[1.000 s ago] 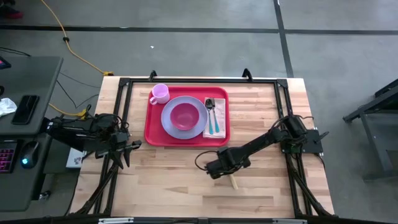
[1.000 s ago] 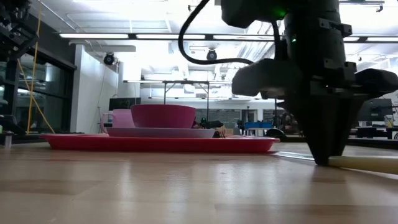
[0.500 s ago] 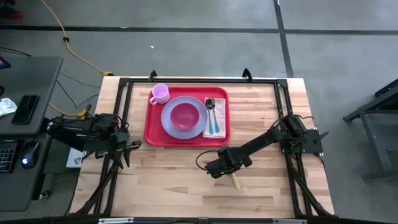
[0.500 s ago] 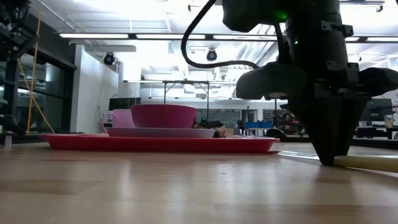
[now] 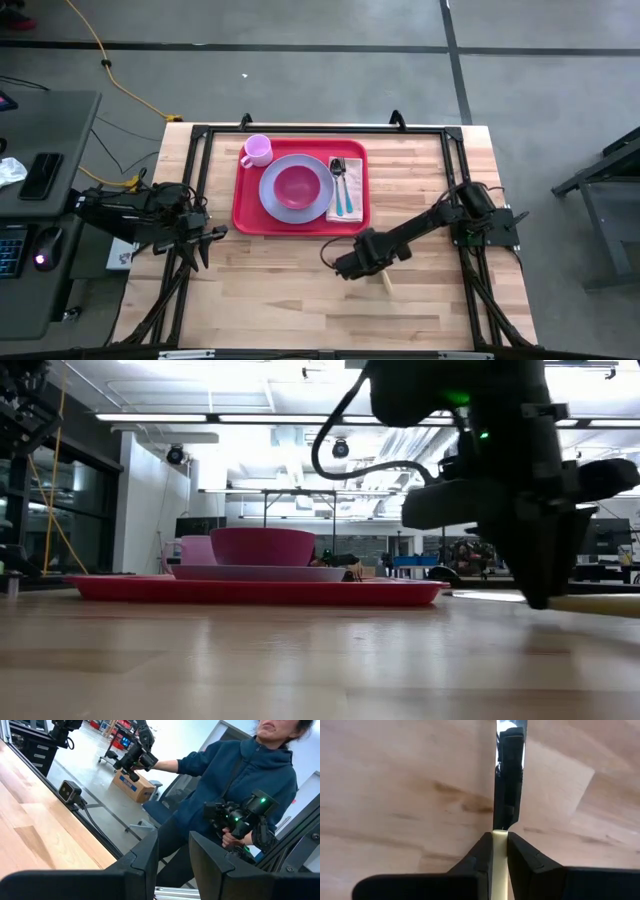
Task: Set up tray
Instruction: Put the yellow knife on the white table napkin to the right of the blue fork
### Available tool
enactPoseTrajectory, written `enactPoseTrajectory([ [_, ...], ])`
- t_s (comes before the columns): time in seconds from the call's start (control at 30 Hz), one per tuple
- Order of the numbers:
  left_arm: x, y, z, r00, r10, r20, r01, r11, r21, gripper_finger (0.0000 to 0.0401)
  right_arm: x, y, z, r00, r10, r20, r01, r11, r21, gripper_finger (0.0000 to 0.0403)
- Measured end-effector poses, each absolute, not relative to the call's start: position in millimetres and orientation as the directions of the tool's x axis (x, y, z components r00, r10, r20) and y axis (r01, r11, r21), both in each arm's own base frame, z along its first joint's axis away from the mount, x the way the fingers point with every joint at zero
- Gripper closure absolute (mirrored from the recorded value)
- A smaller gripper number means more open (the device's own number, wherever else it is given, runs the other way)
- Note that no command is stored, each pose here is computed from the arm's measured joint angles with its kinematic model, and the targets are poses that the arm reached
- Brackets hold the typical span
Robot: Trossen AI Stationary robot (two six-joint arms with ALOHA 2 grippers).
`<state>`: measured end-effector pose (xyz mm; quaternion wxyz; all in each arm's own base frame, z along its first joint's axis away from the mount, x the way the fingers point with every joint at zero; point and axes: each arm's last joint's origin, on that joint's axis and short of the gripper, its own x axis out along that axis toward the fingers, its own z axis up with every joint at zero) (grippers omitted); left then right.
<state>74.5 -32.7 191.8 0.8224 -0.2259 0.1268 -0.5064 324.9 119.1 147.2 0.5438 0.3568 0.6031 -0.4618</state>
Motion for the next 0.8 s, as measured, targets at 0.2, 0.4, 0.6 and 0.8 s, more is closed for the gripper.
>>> enactPoseTrajectory([
  [0.2,75,-33,192,0.455,-0.890,0.020,0.776,0.385,-0.500,0.0261,328,113,152,-0.125,-0.051,-0.991,0.943,0.304,-0.135,0.0379],
  [0.4,75,-33,192,0.456,-0.890,0.021,0.776,0.386,-0.499,0.0261,326,104,175,-0.074,-0.039,-0.997,0.955,0.287,-0.082,0.0377],
  [0.6,75,-33,192,0.457,-0.889,0.023,0.778,0.386,-0.496,0.0261,322,92,197,-0.019,-0.030,-0.999,0.966,0.258,-0.027,0.0381],
  [0.8,75,-33,192,0.457,-0.889,0.024,0.780,0.388,-0.491,0.0261,324,66,209,0.008,-0.015,-1.000,0.974,0.226,0.004,0.0379],
])
